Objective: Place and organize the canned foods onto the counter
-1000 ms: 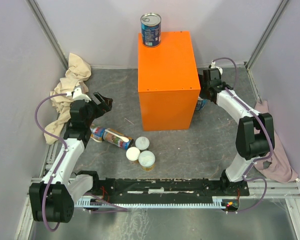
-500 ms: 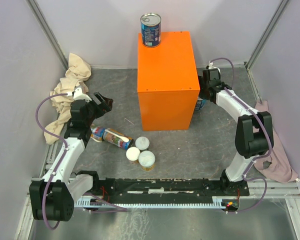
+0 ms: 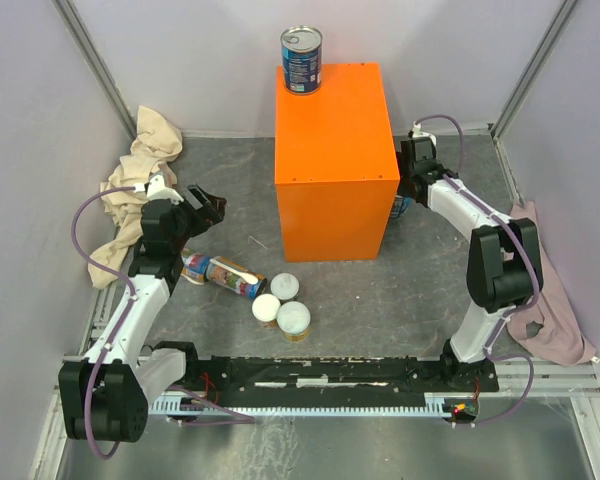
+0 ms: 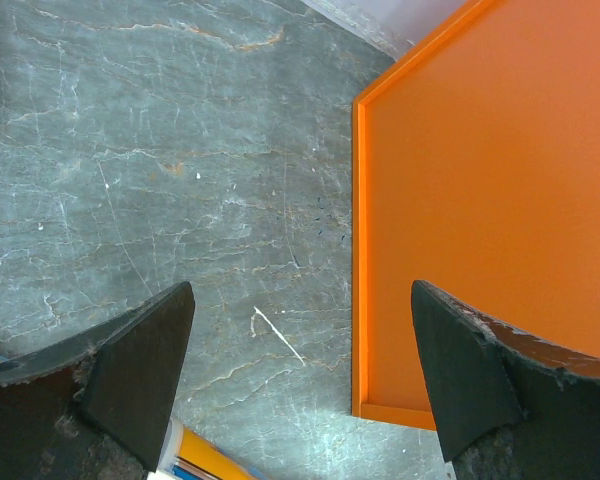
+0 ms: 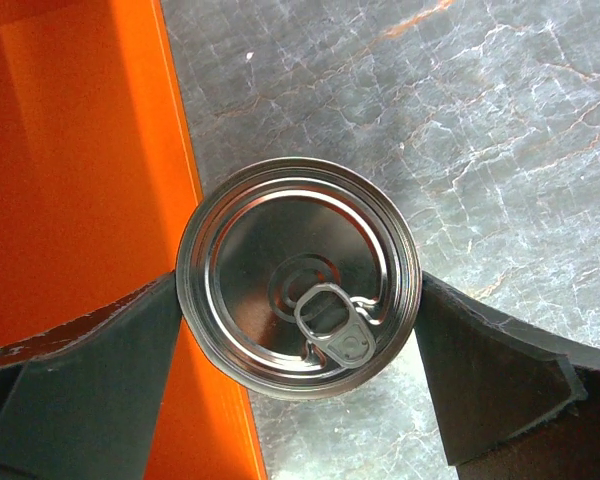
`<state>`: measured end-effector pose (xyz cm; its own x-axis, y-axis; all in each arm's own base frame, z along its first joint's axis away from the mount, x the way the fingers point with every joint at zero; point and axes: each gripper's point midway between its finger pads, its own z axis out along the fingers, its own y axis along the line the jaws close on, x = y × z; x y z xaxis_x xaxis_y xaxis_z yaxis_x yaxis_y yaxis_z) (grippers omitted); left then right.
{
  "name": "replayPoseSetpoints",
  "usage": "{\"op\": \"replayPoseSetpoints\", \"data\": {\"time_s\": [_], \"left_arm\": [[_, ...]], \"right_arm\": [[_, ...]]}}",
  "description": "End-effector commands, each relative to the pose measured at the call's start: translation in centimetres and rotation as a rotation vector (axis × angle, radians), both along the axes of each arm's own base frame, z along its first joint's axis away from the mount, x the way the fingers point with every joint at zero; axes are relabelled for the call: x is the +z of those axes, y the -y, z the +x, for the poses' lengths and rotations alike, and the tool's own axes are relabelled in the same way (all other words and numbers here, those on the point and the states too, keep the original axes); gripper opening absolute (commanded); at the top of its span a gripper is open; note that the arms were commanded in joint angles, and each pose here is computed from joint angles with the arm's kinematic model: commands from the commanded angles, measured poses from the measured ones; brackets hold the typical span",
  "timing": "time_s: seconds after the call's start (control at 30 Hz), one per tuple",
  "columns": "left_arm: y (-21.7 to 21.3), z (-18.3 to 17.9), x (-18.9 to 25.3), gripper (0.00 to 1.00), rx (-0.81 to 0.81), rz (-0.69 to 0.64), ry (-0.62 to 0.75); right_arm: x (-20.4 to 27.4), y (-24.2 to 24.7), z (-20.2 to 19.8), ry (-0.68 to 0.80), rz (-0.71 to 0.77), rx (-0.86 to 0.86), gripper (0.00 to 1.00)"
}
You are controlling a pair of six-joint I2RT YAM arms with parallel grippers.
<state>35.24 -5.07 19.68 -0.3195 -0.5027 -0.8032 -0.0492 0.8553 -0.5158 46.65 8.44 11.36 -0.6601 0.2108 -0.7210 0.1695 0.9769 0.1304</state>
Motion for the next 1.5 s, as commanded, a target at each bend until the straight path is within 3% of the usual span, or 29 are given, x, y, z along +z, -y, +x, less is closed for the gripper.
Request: {"op": "replayPoseSetpoints", "data": {"time_s": [0.0, 0.73, 1.37, 1.43, 1.47], "left_arm": [[0.1, 0.6, 1.6, 0.95, -0.003, -0.027, 0.059], [0.2, 0.6, 1.3, 0.94, -0.004, -0.03, 0.051], [0.2, 0.6, 1.3, 0.94, -0.005, -0.03, 0.054], [0.3, 0.6, 1.3, 0.94, -0.006, -0.03, 0.052], [0.2, 0.6, 1.2, 0.94, -0.005, -0.03, 0.051]], "right_arm": [[-0.1, 0.3, 1.9, 0.046, -0.047, -0.026, 1.0], [-2.8, 4.1, 2.6, 0.062, -0.212, -0.18, 1.0], [-1.9, 4.7, 4.5, 0.077, -0.219, -0.193, 1.0], [-1.5, 4.7, 4.8, 0.088, -0.218, -0.183, 0.92], [-1.4, 4.6, 4.9, 0.092, -0.209, -0.17, 0.83]]}}
